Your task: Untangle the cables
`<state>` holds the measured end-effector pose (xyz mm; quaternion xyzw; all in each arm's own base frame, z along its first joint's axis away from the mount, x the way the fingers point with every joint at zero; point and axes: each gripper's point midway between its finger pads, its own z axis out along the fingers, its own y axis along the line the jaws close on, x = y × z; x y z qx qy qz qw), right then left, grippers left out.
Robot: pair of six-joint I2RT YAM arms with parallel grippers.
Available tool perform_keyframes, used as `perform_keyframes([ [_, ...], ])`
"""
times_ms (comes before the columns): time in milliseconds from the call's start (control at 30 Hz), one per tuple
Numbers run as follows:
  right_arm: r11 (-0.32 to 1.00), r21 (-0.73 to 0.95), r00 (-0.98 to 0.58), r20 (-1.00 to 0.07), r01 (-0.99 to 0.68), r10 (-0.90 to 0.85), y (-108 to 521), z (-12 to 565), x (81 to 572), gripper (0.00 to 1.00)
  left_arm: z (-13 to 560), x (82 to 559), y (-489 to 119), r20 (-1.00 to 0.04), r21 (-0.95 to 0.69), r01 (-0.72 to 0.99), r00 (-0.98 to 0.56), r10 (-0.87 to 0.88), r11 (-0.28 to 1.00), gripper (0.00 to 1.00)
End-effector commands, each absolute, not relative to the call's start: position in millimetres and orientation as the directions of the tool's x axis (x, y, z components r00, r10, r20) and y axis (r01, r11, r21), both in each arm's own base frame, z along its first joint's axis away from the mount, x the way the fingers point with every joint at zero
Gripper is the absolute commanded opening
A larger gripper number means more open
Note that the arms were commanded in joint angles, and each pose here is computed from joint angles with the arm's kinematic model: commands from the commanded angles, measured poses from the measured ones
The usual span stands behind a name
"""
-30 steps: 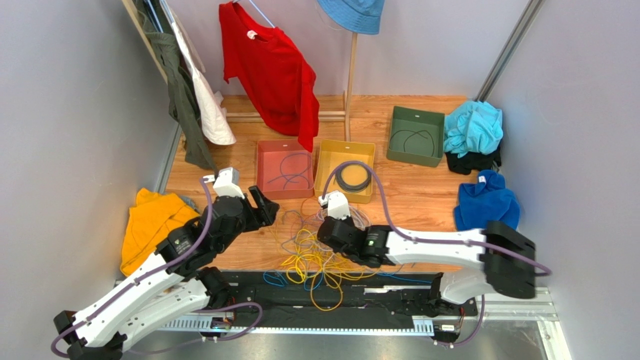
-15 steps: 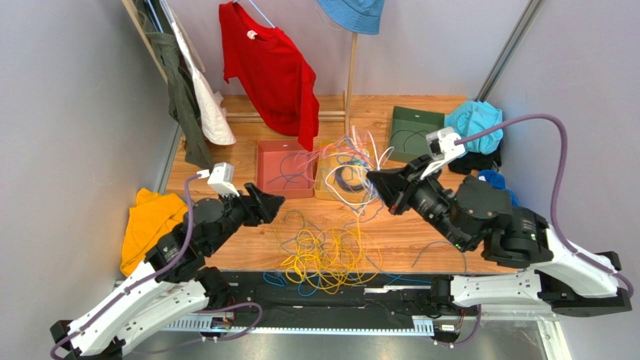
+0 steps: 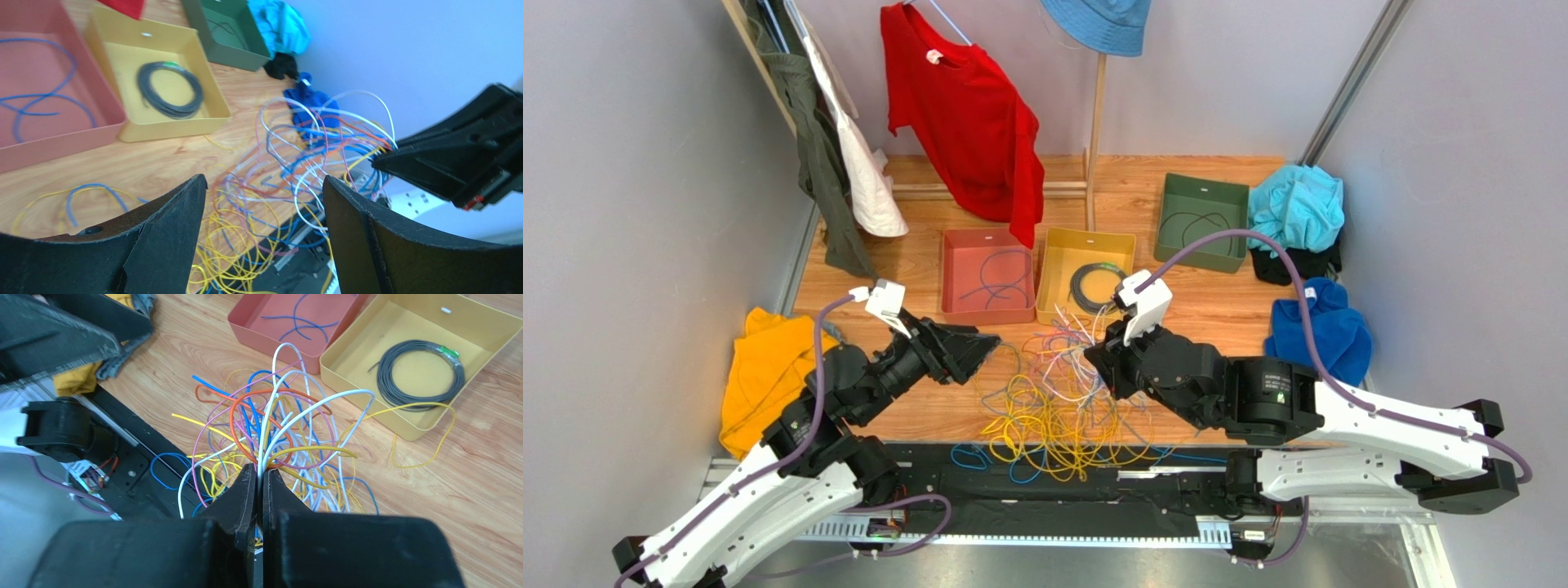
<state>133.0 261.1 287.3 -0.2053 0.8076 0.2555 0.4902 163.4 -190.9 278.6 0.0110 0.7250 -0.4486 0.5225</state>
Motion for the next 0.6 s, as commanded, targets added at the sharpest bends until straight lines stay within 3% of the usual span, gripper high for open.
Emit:
perform_keyframes([
  [0,0.736,0.324,-0.436,-0.899,-0.594,0.045,272,320,129,0.00,302,144,-217,-0.775,-0.624,0.652,-0.448,-0.446,0.431,0.79],
  [233,0.716,0.350,-0.455,-0.889,-0.605,0.050,277,319,125,0.00,309,143,-234,-0.772,-0.623,0.691,-0.464,-0.435,0.367,0.78],
  [567,0.657,0.398,-0.473,-0.878,-0.640,0.072,280,337,111,0.00,284,161,-251,-0.803,-0.593,0.686,-0.462,-0.377,0.422,0.78],
])
